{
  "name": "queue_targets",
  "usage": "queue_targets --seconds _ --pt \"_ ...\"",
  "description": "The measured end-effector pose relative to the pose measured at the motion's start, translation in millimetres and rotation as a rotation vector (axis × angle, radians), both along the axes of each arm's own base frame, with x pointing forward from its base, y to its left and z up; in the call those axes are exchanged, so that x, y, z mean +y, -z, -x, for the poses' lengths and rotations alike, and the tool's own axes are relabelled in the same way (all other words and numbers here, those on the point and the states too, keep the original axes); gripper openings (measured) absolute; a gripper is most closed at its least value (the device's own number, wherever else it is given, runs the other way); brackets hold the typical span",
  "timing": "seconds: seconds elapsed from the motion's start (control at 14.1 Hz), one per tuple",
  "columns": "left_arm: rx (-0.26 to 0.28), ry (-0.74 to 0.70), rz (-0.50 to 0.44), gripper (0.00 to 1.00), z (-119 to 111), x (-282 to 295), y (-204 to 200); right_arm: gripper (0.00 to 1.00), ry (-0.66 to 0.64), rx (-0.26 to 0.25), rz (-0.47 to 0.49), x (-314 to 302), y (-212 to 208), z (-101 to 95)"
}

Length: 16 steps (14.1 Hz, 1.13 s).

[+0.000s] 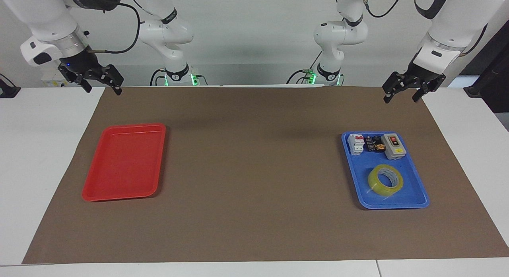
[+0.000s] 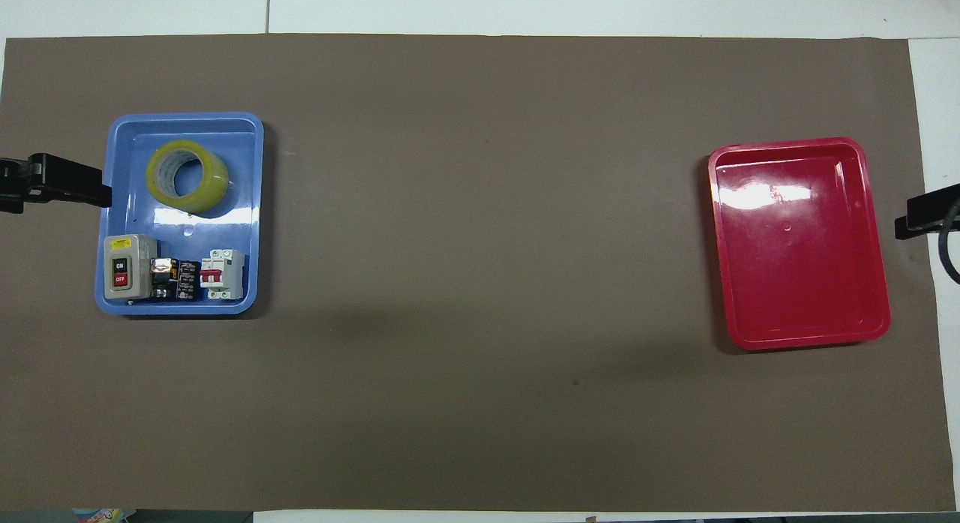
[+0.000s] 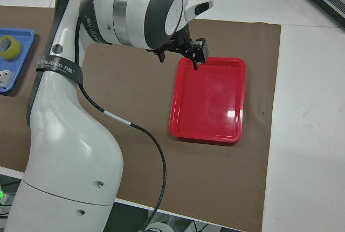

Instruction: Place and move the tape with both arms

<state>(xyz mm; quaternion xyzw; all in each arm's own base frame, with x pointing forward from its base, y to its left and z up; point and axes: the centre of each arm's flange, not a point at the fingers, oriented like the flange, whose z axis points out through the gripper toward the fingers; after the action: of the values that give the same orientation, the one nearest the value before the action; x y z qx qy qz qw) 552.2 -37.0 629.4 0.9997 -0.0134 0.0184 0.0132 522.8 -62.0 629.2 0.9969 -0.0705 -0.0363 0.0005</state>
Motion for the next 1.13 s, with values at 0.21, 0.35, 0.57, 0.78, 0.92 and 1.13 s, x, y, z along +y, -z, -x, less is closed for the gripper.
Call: queue_targets --seconds 0.21,0.35,0.57,0.78,0.92,1.13 --pt "-0.038 -0.007 0.003 1.0 -18.3 4.2 22.2 1.0 0.0 0.0 0.0 0.0 0.0 0.0" --pt "-0.057 0.008 0.002 1.0 -40.5 15.2 50.3 1.0 0.0 0.0 0.0 0.0 0.0 0.0" --pt "-0.069 0.026 -0.001 1.0 -77.4 45.2 109.8 1.0 0.0 0.0 0.0 -0.2 0.0 0.0" --pt "-0.075 0.029 -0.004 1.0 -104.1 72.0 170.3 1.0 0.006 0.0 0.0 -3.1 0.2 0.4" --pt "-0.097 0.023 -0.006 1.0 -113.7 78.7 202.5 1.0 0.008 0.0 0.0 -4.4 0.2 0.5" --pt "-0.1 0.012 -0.006 1.0 -120.1 85.0 243.6 1.0 0.008 0.0 0.0 -4.4 0.2 0.5"
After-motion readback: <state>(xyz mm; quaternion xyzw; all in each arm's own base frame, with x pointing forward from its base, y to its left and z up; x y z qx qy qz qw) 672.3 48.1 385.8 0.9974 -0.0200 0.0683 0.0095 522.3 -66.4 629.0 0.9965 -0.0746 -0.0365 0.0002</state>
